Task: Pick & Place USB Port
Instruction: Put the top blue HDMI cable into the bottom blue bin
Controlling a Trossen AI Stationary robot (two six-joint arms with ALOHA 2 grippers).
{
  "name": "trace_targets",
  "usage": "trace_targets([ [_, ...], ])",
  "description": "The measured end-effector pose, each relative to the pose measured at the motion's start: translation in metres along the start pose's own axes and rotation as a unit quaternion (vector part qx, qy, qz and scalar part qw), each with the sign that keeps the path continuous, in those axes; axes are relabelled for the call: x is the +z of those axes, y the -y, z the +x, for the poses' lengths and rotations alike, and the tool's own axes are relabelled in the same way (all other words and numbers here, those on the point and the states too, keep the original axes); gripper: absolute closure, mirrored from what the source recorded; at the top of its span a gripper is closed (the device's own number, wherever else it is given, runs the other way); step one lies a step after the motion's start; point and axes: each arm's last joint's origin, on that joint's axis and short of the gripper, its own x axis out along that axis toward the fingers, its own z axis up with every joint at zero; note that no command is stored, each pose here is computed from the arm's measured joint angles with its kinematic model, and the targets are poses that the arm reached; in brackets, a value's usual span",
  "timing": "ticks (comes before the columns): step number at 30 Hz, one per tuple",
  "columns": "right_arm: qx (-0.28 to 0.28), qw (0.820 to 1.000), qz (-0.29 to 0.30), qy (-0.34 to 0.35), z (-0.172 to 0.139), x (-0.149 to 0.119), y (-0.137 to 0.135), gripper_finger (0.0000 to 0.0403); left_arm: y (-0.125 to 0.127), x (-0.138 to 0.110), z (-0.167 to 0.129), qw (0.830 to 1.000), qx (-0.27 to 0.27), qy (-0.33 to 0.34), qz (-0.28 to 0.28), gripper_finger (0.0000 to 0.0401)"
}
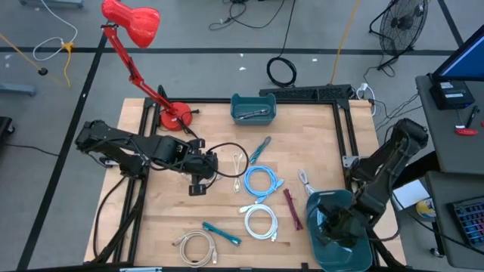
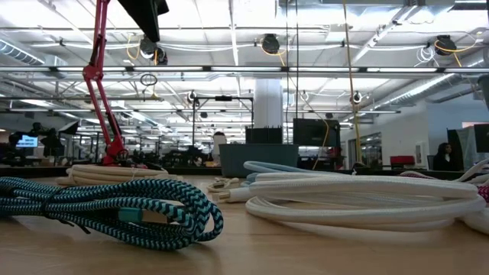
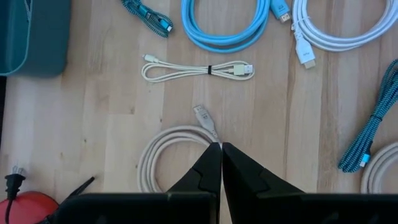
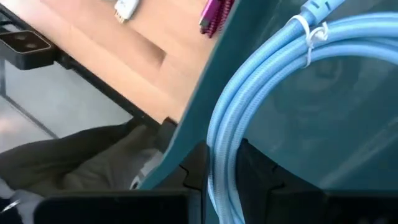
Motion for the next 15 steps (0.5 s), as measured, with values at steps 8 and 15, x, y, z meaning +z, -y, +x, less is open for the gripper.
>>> trace_targets([
  [8,-0.032,0.999,-0.024,0.016,0.017,0.003,-0.002,0.0361,0.0,0.0,0.0,1.0,-0.004,-0.002,0.003,0.0382],
  [15,-0.058,0.998,-0.024,0.026,0.024,0.004,0.0,0.0361,0.001,-0.001,0.0,1.0,-0.013,-0.005,0.004,0.0382],
])
